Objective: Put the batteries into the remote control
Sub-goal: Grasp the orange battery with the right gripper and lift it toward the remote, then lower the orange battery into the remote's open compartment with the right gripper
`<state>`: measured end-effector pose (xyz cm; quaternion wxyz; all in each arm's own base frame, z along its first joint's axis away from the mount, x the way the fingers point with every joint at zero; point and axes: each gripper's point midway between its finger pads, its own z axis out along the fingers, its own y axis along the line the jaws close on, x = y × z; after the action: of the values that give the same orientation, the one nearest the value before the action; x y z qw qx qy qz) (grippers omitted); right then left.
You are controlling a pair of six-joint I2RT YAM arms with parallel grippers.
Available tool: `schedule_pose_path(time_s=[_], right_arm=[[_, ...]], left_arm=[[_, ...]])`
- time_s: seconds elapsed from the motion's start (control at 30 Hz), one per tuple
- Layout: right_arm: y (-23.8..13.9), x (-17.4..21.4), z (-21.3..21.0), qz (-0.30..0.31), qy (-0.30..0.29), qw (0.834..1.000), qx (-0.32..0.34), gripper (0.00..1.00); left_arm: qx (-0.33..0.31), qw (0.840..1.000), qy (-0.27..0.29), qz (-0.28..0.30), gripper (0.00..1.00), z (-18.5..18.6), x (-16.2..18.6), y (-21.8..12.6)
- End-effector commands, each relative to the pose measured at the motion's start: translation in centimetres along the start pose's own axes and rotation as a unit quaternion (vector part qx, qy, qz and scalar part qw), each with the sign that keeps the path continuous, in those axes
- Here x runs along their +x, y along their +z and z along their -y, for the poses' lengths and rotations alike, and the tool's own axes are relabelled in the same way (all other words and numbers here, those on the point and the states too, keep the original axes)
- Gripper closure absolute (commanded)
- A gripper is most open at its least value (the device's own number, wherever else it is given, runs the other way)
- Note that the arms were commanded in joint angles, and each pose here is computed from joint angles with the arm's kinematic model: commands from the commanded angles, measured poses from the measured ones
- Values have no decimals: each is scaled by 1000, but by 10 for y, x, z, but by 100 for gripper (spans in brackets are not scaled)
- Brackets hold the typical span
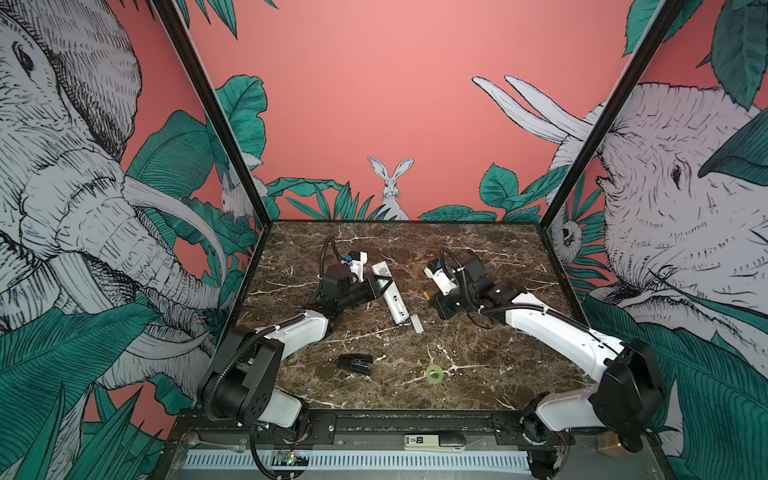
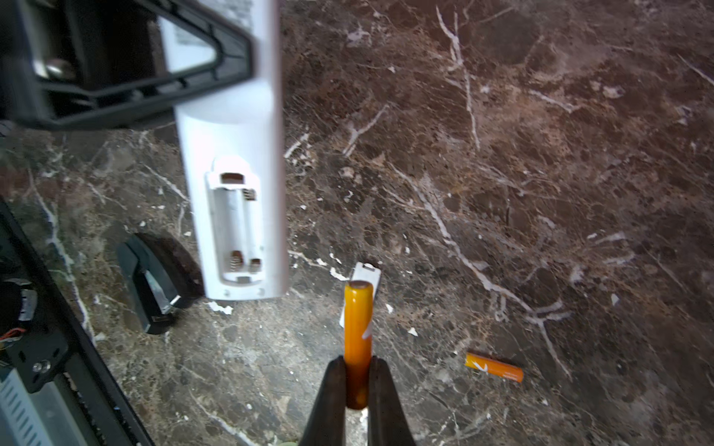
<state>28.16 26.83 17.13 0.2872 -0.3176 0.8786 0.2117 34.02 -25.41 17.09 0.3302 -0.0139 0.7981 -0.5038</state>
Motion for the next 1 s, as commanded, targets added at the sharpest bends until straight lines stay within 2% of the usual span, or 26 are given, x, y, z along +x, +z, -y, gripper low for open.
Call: schedule_pose_path(time_s=[0.0,0.27,0.97], right_arm=[[5,-4,-12,-13,-4,1000,-10,98],[22,-8,-28,-35,-15,999,-24,99],[53,2,-44,-64,-22,997,-29,99]], left_arm=[[-2,999,-26,25,100,-2,-3,1],[-11,998,-50,30,100,-10,5,3],[0,997,-66,31,100,-13,13,11]])
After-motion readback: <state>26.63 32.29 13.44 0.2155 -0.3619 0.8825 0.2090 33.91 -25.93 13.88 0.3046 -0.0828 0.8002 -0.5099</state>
